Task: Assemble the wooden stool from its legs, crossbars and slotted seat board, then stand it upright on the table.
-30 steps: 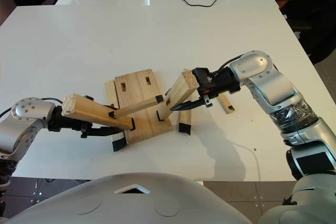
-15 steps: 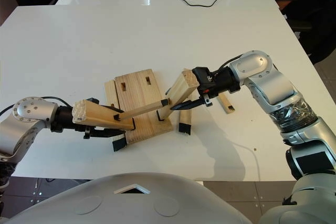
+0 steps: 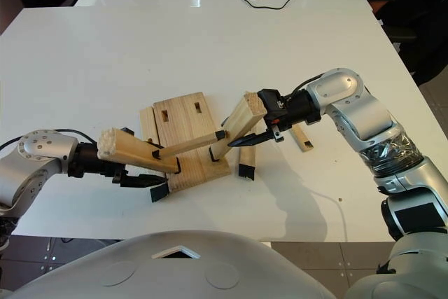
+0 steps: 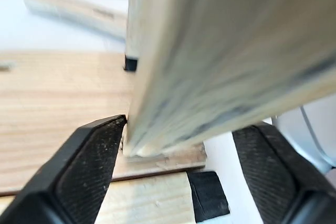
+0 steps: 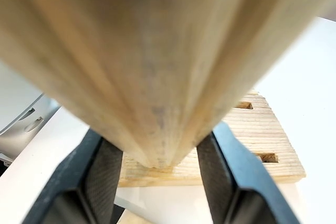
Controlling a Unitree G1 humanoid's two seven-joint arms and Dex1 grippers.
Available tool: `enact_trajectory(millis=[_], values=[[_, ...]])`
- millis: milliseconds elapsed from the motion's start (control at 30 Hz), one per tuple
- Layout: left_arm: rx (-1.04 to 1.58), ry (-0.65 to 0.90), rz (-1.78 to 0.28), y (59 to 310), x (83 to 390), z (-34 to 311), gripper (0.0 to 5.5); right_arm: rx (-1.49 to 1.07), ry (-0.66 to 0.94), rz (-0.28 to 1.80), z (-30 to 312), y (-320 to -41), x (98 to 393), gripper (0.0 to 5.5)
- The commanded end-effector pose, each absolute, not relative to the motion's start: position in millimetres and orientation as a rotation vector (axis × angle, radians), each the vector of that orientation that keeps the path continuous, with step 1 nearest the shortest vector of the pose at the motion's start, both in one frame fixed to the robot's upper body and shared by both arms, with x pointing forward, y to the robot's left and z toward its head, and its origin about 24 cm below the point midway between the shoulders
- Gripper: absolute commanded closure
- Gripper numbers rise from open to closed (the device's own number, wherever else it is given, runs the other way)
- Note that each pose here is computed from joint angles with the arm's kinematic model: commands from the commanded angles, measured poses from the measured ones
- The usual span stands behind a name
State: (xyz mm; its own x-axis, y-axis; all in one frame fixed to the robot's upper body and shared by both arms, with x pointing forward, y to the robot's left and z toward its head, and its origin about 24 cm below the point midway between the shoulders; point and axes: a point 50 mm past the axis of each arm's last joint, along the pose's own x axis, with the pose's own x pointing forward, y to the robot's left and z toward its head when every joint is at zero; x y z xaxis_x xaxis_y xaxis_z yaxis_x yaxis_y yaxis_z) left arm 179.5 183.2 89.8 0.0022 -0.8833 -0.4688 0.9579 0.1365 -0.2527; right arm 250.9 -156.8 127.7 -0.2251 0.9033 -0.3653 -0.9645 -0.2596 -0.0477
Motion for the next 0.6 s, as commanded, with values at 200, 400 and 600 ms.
enact_trajectory(millis=[200, 400, 600], values=[[0.216, 0.678, -1.476, 177.9, 173.8, 77.6, 1.14, -0.412, 0.752, 1.663, 38.0, -175.2, 220.0, 3.51], [0.152, 0.655, -1.489, 186.4, 177.6, 81.5, 1.14, -0.411, 0.745, 1.665, 38.6, -173.7, 220.2, 3.51], [0.210, 0.670, -1.514, 208.7, 179.5, 78.4, 1.14, -0.409, 0.745, 1.663, 37.9, -173.4, 219.4, 3.51]])
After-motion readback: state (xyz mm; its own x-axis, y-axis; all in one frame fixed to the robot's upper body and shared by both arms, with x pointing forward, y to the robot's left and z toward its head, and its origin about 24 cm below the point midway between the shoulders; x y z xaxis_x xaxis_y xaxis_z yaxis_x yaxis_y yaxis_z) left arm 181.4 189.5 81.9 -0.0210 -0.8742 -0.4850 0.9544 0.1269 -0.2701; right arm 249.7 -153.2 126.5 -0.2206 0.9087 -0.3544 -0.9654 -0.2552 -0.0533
